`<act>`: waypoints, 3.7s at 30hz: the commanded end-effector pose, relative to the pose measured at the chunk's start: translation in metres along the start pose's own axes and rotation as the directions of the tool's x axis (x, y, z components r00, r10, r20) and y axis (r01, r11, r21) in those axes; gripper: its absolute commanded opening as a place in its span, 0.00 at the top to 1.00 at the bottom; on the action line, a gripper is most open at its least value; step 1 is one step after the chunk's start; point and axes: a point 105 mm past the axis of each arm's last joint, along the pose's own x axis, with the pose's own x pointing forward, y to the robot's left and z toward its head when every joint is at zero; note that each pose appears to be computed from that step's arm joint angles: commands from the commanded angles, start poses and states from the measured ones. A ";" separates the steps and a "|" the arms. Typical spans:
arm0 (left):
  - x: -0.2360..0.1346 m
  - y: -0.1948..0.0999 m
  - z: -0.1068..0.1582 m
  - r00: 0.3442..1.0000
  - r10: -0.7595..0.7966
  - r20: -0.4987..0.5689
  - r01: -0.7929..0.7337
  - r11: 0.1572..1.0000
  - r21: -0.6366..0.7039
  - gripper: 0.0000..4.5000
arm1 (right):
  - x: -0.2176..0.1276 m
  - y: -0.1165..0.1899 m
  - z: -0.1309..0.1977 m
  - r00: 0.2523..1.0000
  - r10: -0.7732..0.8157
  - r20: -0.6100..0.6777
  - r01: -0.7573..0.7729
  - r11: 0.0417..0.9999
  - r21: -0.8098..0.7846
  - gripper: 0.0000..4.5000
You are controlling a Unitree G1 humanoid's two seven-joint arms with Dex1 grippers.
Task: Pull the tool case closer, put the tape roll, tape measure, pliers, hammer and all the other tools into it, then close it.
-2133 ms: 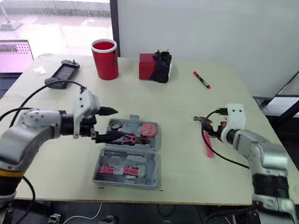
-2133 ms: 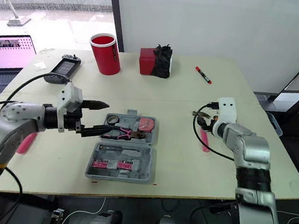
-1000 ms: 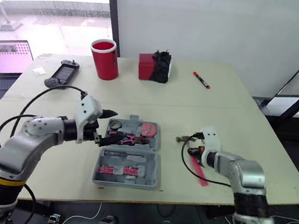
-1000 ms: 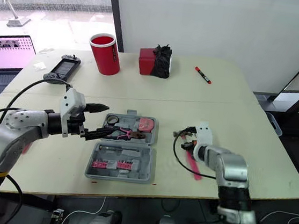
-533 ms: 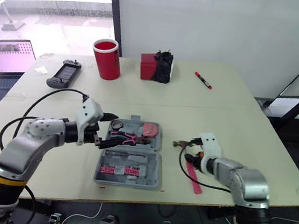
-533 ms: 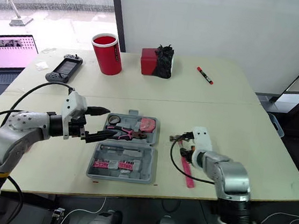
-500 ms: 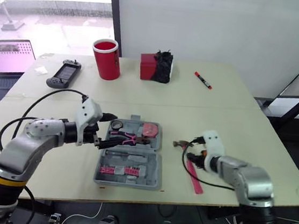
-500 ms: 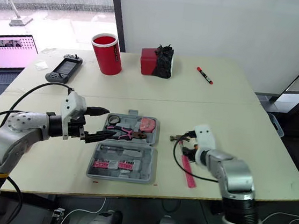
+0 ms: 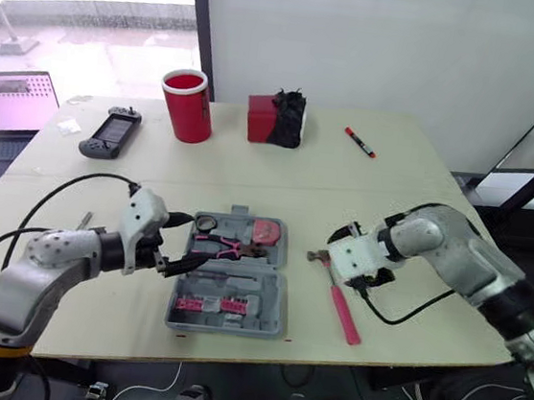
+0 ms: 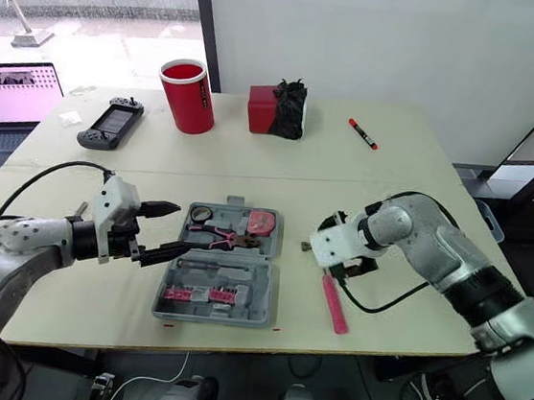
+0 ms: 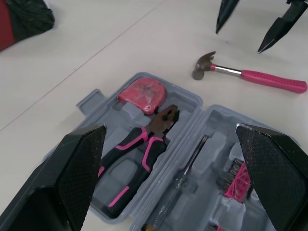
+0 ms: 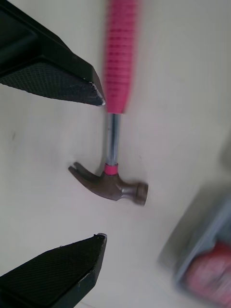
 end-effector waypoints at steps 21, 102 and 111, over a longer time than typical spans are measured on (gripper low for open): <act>-0.020 0.000 0.012 0.996 0.088 0.008 -0.089 0.996 0.023 0.00 | 0.064 0.019 0.000 0.953 0.302 -0.036 -0.278 0.819 -0.502 0.95; -0.029 0.009 0.000 1.000 -0.011 0.011 0.011 1.000 0.015 0.00 | 0.013 -0.005 0.025 0.830 -0.555 0.054 0.079 0.214 0.974 0.99; -0.072 0.014 -0.040 0.985 0.151 -0.082 -0.153 0.988 -0.018 0.00 | 0.023 -0.016 0.092 0.873 -0.412 0.262 -0.068 0.428 0.901 0.99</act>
